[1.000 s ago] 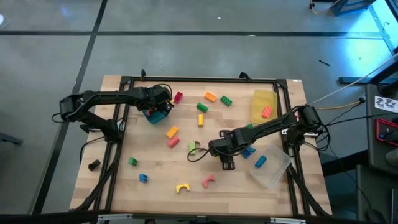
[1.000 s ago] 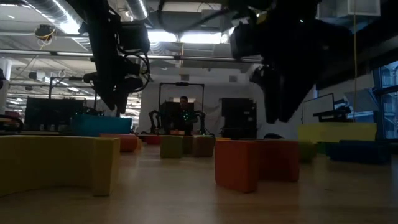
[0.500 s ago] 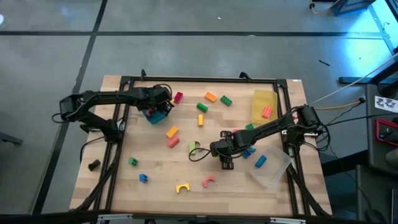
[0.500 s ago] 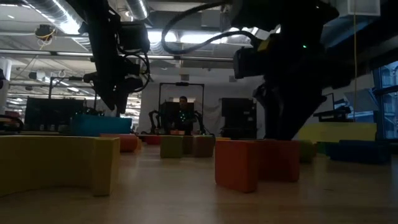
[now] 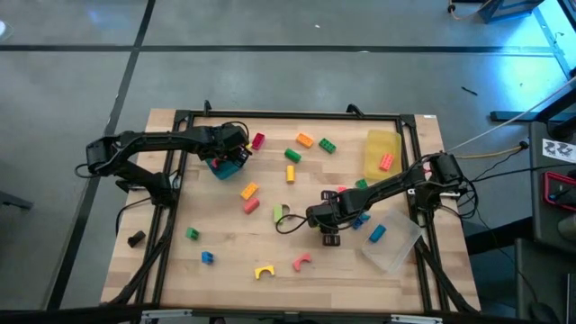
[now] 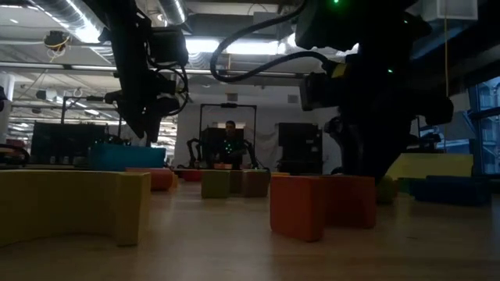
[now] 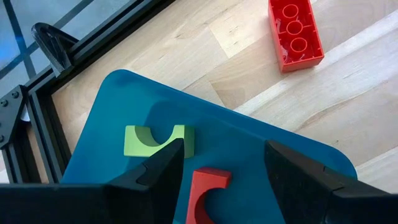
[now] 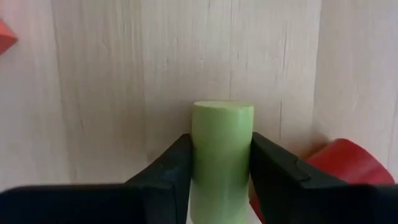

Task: Sort blocks by size
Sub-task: Put the light green cylindrical block into the transparent bin

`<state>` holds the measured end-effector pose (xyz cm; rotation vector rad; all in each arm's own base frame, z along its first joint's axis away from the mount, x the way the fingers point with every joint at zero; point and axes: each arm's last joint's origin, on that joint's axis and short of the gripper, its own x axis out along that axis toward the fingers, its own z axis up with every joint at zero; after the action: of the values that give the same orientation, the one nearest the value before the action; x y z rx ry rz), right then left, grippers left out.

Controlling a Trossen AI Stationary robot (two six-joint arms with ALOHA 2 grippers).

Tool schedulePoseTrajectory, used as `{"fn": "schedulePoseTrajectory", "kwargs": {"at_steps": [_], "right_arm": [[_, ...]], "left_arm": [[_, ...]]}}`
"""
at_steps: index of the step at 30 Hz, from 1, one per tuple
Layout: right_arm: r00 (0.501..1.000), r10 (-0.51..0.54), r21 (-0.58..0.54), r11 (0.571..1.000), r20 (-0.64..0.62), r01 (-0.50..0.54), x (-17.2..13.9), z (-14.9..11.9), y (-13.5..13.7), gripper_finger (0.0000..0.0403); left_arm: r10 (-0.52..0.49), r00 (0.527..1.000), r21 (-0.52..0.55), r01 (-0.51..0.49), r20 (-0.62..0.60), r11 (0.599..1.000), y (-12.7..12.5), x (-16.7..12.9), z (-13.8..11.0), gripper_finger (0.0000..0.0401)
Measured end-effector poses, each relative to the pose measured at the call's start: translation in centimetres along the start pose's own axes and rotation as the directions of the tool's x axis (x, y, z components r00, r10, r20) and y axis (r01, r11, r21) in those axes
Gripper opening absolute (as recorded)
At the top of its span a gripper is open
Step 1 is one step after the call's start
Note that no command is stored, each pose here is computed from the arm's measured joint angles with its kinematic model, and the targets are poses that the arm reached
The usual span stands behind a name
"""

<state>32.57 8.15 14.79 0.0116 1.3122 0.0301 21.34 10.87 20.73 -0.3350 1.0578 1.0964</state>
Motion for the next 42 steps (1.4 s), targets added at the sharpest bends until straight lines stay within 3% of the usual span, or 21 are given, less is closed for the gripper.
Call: {"fn": "schedulePoseTrajectory", "kwargs": {"at_steps": [7,15,29,33,42], "right_arm": [[0.994,-0.025,-0.009,1.0,-0.109,0.024,-2.6,0.9,0.2,0.0131],[0.95,-0.069,-0.053,0.997,-0.304,0.056,-6.6,0.6,1.8,0.0133],[0.849,-0.174,-0.075,0.985,-0.499,0.158,-9.6,-5.5,6.1,0.0135],[0.825,-0.189,-0.04,0.979,-0.532,0.199,-9.2,-7.8,7.4,0.014],[0.775,-0.271,-0.13,0.962,-0.571,0.242,-7.6,-11.3,8.6,0.0179]], "left_arm": [[0.0,1.0,0.0,0.0,0.0,1.0,0.0,0.0,0.0,0.0205],[0.0,1.0,0.0,0.0,0.0,1.0,0.0,0.0,0.0,0.0205],[-0.002,1.0,-0.005,0.002,0.002,1.0,0.0,0.0,0.0,0.0205],[-0.003,1.0,-0.003,0.003,0.003,1.0,0.0,0.0,0.0,0.0205],[-0.006,1.0,-0.003,0.006,0.004,1.0,0.0,0.0,0.1,0.0205]]}}
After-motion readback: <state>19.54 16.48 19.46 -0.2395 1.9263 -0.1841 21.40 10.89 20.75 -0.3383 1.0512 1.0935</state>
